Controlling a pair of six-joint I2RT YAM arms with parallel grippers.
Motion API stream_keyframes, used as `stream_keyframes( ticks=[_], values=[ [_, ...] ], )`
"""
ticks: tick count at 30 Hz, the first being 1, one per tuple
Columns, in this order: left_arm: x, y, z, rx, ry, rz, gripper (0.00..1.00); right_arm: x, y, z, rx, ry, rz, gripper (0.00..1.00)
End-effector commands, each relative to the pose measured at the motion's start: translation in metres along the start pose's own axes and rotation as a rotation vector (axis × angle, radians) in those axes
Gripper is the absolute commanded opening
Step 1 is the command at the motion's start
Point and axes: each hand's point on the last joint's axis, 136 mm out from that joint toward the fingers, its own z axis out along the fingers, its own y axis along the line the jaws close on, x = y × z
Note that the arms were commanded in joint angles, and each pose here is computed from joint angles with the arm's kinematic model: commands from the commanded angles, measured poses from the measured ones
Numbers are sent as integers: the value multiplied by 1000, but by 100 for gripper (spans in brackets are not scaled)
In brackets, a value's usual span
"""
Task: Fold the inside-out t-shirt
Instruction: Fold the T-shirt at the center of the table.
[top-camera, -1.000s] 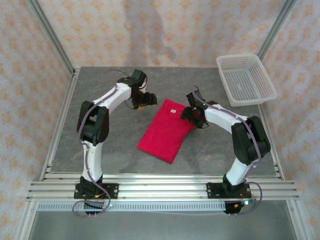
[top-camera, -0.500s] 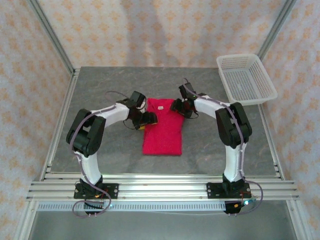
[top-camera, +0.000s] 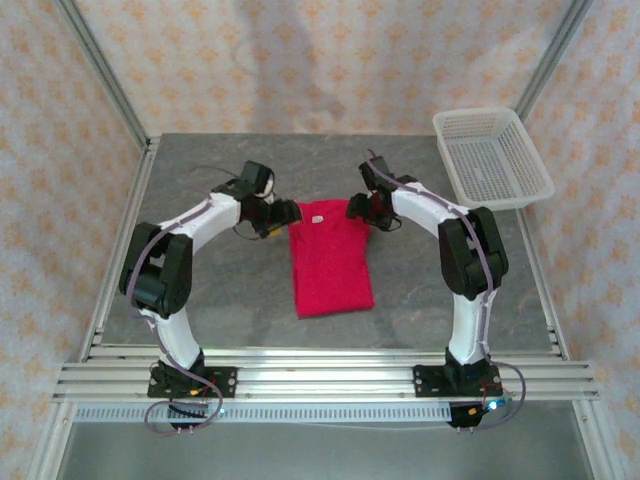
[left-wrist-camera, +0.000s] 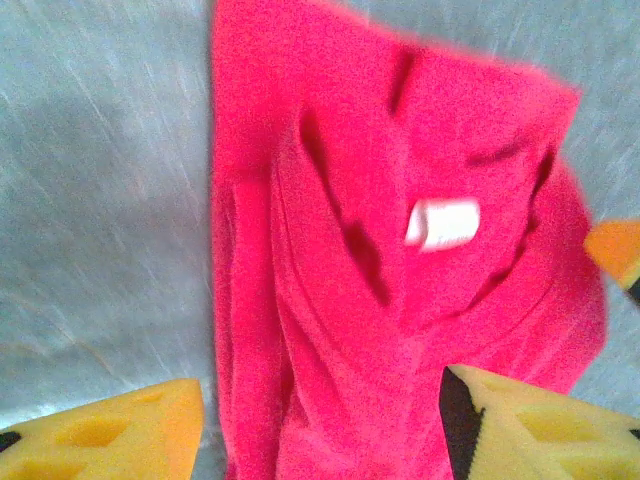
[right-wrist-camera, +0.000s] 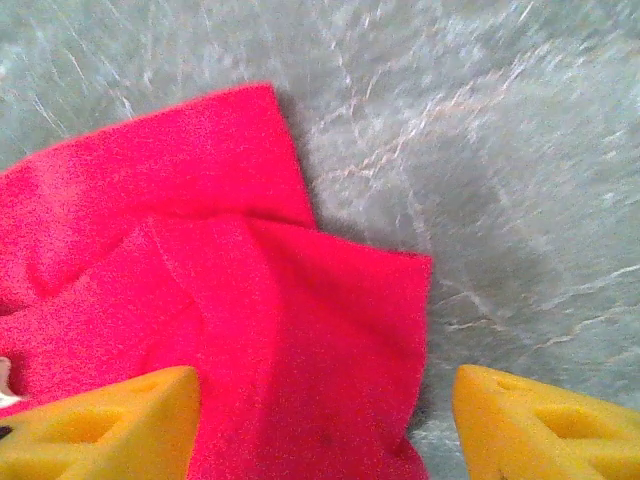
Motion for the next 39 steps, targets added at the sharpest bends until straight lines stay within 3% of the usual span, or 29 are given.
stream_keyframes(
  ticks=[1, 16, 19, 23, 29, 35, 39],
  values=[
    [-24, -7, -5, 23, -27, 10, 63, -15, -7, -12, 43, -32, -17, 68],
    [-44, 11, 58, 28, 51, -21, 61, -19, 10, 38, 4, 71, -13, 65],
    [-46, 8, 66, 54, 58, -32, 60, -18, 17, 45, -30, 89, -2, 60],
    [-45, -1, 76, 86, 64, -32, 55, -16, 28, 50, -76, 93, 12, 45],
    [-38, -7, 86, 86, 81, -20, 39, -11, 31, 61, -89, 115, 18, 38],
    [-41, -4, 88, 63, 87, -13, 12, -13, 32, 65, -92, 109, -2, 17],
    [-48, -13, 85, 72, 81, -2, 0, -23, 43, 63, -128, 98, -22, 1]
  ],
)
